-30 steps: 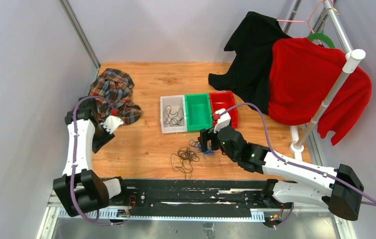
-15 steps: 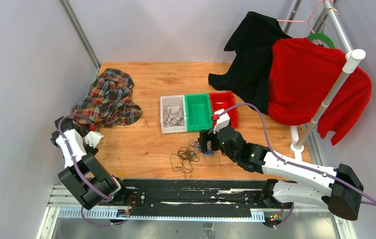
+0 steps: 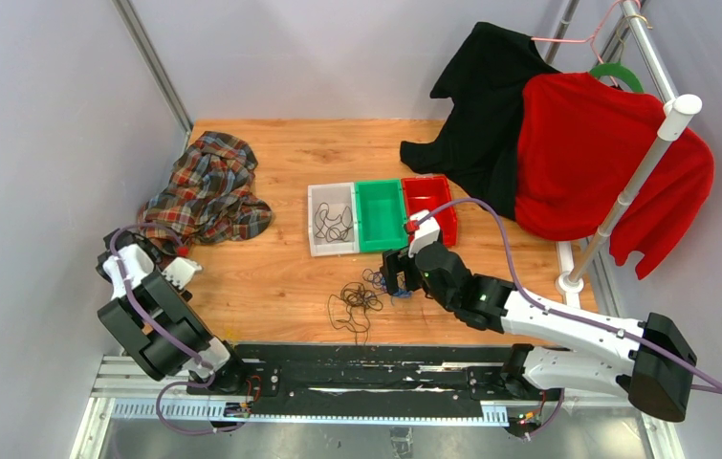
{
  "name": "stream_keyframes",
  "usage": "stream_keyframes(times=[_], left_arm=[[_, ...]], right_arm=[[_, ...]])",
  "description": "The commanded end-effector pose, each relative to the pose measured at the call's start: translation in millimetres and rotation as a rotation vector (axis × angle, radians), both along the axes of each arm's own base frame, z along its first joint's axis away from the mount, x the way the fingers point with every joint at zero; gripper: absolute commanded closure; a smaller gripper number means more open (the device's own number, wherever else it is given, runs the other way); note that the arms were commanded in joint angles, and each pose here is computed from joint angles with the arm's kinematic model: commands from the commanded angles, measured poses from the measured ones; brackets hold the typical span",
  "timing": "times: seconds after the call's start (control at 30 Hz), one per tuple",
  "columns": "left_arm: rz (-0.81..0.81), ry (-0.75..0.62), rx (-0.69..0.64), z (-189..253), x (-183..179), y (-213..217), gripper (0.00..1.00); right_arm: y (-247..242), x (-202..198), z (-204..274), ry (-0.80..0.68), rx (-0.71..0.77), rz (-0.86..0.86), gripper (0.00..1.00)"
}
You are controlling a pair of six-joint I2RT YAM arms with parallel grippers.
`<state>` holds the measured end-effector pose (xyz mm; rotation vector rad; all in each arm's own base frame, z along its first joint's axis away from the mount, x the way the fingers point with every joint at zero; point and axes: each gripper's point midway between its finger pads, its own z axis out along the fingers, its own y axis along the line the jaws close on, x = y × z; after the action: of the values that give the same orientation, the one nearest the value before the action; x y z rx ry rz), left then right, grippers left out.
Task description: Untangle the cables
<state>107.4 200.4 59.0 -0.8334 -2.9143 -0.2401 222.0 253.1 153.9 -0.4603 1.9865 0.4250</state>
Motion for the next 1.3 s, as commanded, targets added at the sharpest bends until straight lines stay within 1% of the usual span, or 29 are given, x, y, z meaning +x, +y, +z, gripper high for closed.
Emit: stream_keyframes(times=[0.0,0.17,0.27,0.43,0.57,0.6,0.67,0.73,0.8,0.83,0.9,0.97,1.03,1.1,1.17,1.27], left_arm=[[-0.028,0.046,0.013,-13.9,-6.7,6.6,0.34],[-0.048,0.078,0.055,-24.6,-13.8,12.2,0.37],[-0.049,0.085,0.067,-29.4,-15.5,13.7,0.44],[-0.050,0.119,0.050,-33.5,-21.7,10.8,0.64],[-0.060,0.104,-0.020,-23.6,-24.5,-7.1,0.96],[-0.070,0.095,-0.035,-17.8,-24.7,-13.8,0.99],[-0.104,0.071,-0.052,-3.0,-19.2,-31.3,0.99],[-0.141,-0.008,-0.075,16.8,-1.6,-55.6,0.99],[-0.164,-0.154,-0.111,44.7,28.8,-86.1,0.99],[-0.177,-0.256,-0.144,65.8,52.6,-104.7,1.00],[-0.187,-0.412,-0.221,103.6,90.3,-143.8,0.99],[-0.203,-0.515,-0.323,140.8,122.1,-186.3,0.99],[-0.195,-0.578,-0.409,176.4,148.9,-225.8,0.99],[-0.230,-0.631,-0.459,210.6,169.6,-263.3,0.99],[-0.314,-0.658,-0.498,237.9,179.0,-304.8,0.99],[-0.408,-0.719,-0.529,275.1,189.4,-350.6,0.99]], right_arm=[[-7.0,4.3,4.2,-0.012,-0.013,-0.024,0.14],[-11.3,6.1,6.8,-0.022,-0.013,-0.045,0.14],[-12.3,6.3,8.3,-0.025,-0.011,-0.050,0.15],[-15.3,6.1,9.1,-0.029,-0.013,-0.056,0.15],[-16.0,6.5,11.6,-0.033,-0.007,-0.058,0.15],[-15.7,6.7,10.9,-0.032,-0.009,-0.058,0.15],[-15.0,7.4,11.5,-0.031,-0.008,-0.060,0.15],[-14.9,8.9,11.9,-0.031,-0.004,-0.065,0.16],[-17.7,11.4,12.9,-0.037,-0.004,-0.084,0.16],[-20.3,13.4,14.8,-0.046,-0.003,-0.101,0.16],[-22.6,15.0,16.2,-0.049,-0.001,-0.114,0.16],[-24.7,15.9,19.8,-0.055,0.003,-0.124,0.16],[-26.8,16.8,24.4,-0.063,0.008,-0.134,0.15],[-29.8,17.5,29.7,-0.071,0.010,-0.144,0.15],[-33.5,18.4,37.2,-0.086,0.020,-0.153,0.14],[-42.6,20.9,47.2,-0.110,0.029,-0.184,0.14]])
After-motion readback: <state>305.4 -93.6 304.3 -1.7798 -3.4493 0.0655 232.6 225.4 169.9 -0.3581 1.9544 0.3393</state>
